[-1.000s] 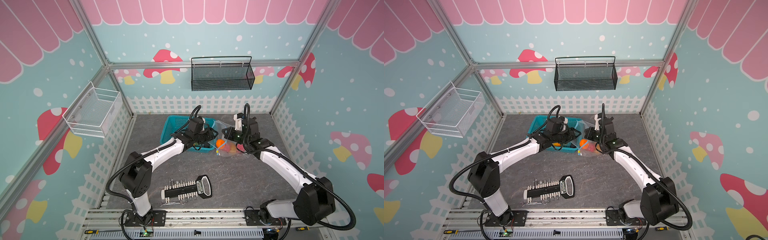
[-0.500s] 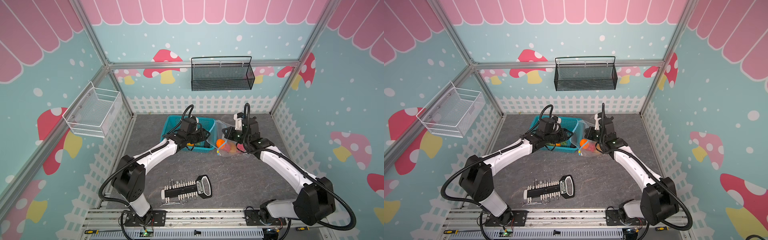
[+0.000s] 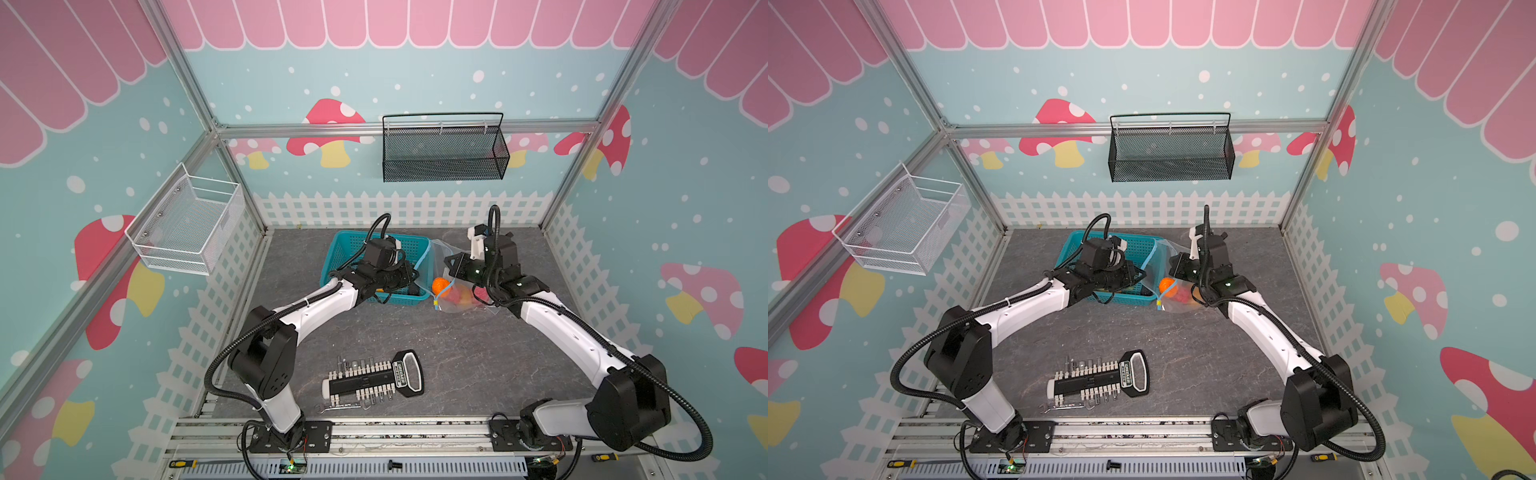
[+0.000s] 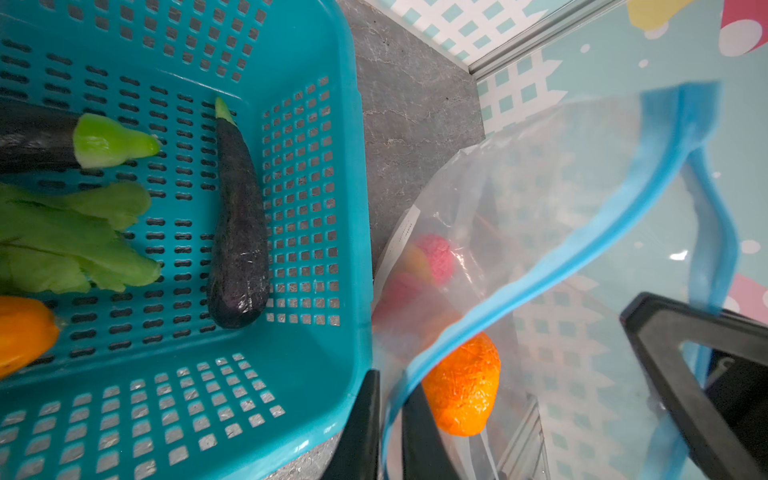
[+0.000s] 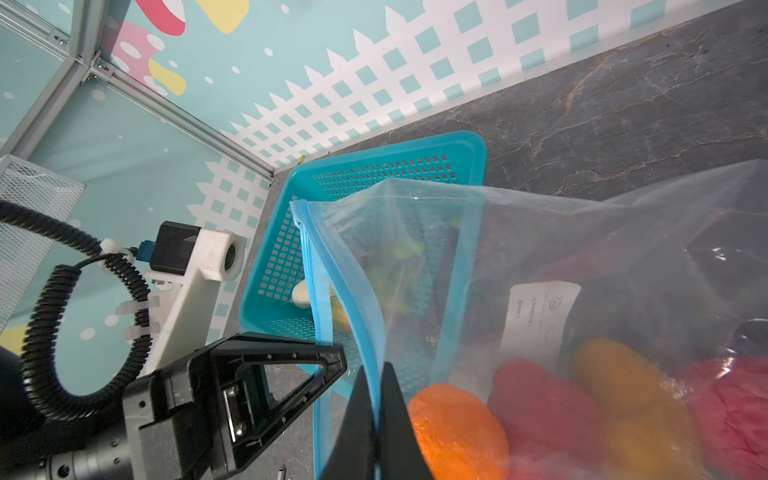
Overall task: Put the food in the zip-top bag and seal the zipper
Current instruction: 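Lower the orange into the bag opening and open the left gripper, then lift the bag away from the basket with the right gripper while the left gripper rises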
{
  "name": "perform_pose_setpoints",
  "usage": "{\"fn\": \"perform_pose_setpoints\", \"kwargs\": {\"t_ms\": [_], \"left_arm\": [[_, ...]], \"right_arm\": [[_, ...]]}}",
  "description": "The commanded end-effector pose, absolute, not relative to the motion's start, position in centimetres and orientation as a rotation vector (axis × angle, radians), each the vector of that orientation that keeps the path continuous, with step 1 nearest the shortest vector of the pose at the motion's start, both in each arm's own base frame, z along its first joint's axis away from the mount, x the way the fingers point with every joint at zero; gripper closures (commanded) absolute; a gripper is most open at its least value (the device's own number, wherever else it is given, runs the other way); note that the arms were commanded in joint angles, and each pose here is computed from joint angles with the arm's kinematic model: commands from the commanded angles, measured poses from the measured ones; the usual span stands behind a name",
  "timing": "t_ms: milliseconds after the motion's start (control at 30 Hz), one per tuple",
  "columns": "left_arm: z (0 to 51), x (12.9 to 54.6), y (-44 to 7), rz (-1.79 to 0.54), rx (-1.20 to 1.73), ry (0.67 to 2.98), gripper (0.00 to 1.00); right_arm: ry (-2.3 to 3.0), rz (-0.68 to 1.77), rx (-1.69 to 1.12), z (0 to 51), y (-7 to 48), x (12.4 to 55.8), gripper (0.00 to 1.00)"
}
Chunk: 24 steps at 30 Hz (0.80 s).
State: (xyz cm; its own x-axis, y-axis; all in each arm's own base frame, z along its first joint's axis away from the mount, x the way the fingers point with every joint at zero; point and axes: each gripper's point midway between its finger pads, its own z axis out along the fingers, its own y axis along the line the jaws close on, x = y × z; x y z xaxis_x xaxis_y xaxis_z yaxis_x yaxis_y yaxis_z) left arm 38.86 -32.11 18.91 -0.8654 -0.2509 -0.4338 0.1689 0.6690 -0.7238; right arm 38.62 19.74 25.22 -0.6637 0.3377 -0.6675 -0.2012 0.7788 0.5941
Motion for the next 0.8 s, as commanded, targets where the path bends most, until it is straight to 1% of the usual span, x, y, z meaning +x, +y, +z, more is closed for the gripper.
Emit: {"fn": "perform_pose_setpoints", "kwargs": {"t_ms": [0,333,567,767], "left_arm": [[20.3,38.6,-32.9,-1.148,-0.047,2.344,0.90],[24.6,38.1,-35.1,-1.247,-0.006,2.284,0.99],[27.9,37.8,-36.9,-1.294,0.036,2.241,1.00],[29.9,37.7,-38.1,-1.329,0.059,2.218,1.00]], "right_arm": [[2.082,0.810,0.102,27.7,19.1,38.7,1.00],[2.060,0.750,0.101,29.5,17.9,38.9,0.99],[2.049,0.680,0.128,31.2,15.8,39.2,0.98],[2.032,0.629,0.150,32.7,14.0,39.2,0.98]]}}
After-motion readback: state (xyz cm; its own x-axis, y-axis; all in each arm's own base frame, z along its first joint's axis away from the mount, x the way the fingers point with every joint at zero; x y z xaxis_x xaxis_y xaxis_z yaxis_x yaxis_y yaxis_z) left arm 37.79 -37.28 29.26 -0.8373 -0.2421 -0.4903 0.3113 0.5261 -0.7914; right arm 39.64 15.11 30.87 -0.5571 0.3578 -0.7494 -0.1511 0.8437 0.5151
